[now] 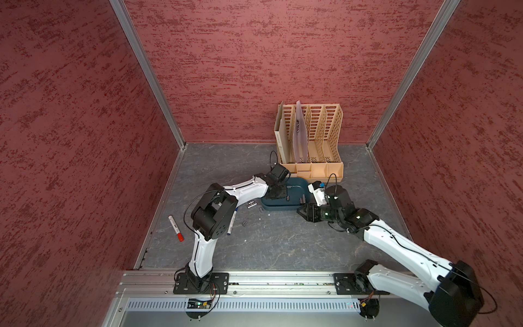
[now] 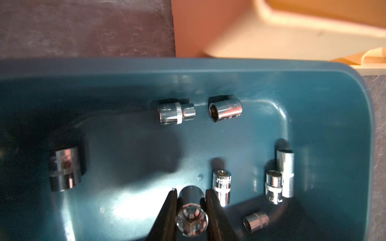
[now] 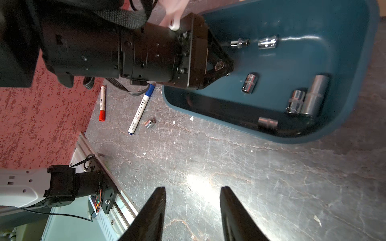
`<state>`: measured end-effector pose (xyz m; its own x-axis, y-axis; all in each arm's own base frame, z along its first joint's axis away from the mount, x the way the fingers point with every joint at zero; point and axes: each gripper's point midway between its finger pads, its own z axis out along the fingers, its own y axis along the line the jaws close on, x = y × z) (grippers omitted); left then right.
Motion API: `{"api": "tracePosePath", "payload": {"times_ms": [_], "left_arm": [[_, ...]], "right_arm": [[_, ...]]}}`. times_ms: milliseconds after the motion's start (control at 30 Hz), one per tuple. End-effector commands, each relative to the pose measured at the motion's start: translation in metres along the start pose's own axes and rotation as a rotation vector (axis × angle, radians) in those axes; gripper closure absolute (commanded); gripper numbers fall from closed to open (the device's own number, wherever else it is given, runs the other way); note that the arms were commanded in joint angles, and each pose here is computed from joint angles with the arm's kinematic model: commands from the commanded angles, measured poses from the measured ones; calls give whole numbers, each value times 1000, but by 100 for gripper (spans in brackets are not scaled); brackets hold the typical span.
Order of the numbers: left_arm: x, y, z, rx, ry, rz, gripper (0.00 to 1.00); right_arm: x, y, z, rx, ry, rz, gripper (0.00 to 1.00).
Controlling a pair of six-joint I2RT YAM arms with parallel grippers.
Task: Put the socket on the desktop into the storage box
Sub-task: Place the socket head in the storage box, then pick up the socket head at the center of the board.
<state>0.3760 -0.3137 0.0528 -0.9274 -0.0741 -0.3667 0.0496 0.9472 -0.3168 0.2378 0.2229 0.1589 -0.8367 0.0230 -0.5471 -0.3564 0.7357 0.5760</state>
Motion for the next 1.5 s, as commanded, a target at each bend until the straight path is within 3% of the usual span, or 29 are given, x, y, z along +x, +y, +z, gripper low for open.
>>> {"api": "tracePosePath", "payload": {"times_ms": [0,367,533,667,1067,1467], "left_arm": [[-4,0,4,-5,1,14,81],[-3,0,5,-6,2,16,72],[-3,1,4,-8,2,17,60],[-4,0,0,-5,-4,17,59],[-8,-9,-34,52,-43,38,53],[17,8,-74,88,-59,27,49]], "right_arm": [[-3,-5,-3,17,-28,8,53],[-2,-6,-2,16,-28,14,53],[-2,-6,-3,16,-29,16,53],[-2,-5,-4,14,-28,16,53],[-3,0,-10,11,-22,-19,53],[-4,28,-8,-72,18,-89,53]]}}
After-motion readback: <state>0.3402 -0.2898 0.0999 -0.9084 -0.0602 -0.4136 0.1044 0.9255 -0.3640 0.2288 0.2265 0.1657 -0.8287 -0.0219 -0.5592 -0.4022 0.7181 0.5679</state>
